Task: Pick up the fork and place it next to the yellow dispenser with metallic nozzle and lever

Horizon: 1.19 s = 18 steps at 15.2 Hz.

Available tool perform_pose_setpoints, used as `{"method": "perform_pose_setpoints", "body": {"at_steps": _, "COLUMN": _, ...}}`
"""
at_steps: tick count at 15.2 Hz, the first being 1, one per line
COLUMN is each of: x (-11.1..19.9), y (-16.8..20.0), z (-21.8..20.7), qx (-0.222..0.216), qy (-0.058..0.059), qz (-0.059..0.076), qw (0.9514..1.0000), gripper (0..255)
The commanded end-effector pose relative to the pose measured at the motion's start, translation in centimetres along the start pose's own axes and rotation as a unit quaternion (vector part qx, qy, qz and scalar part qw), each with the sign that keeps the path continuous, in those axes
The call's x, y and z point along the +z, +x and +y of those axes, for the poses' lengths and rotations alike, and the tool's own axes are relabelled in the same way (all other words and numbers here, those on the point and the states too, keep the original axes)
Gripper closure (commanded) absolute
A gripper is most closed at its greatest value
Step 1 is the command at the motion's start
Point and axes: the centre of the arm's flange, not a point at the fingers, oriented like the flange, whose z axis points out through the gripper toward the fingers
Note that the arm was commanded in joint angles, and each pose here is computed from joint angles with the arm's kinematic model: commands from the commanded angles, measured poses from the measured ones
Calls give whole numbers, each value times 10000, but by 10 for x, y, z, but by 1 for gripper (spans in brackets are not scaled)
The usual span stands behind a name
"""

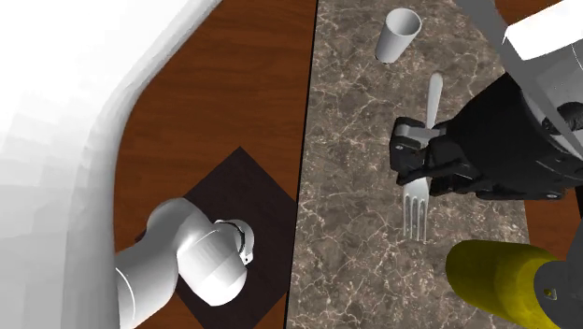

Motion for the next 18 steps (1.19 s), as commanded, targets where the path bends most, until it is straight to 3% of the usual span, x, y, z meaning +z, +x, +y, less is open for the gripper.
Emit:
{"method": "perform_pose_setpoints", "body": {"at_steps": 1, "x": -1, "y": -25, "z": 17, "qx": -5, "qy": 1, "qz": -2, "qw": 10000, "gripper": 255}}
{"method": "perform_pose_setpoints", "body": {"at_steps": 18, "x": 9, "y": -213, "z": 138, "qx": -5, "qy": 1, "qz": -2, "qw": 10000, "gripper": 255}}
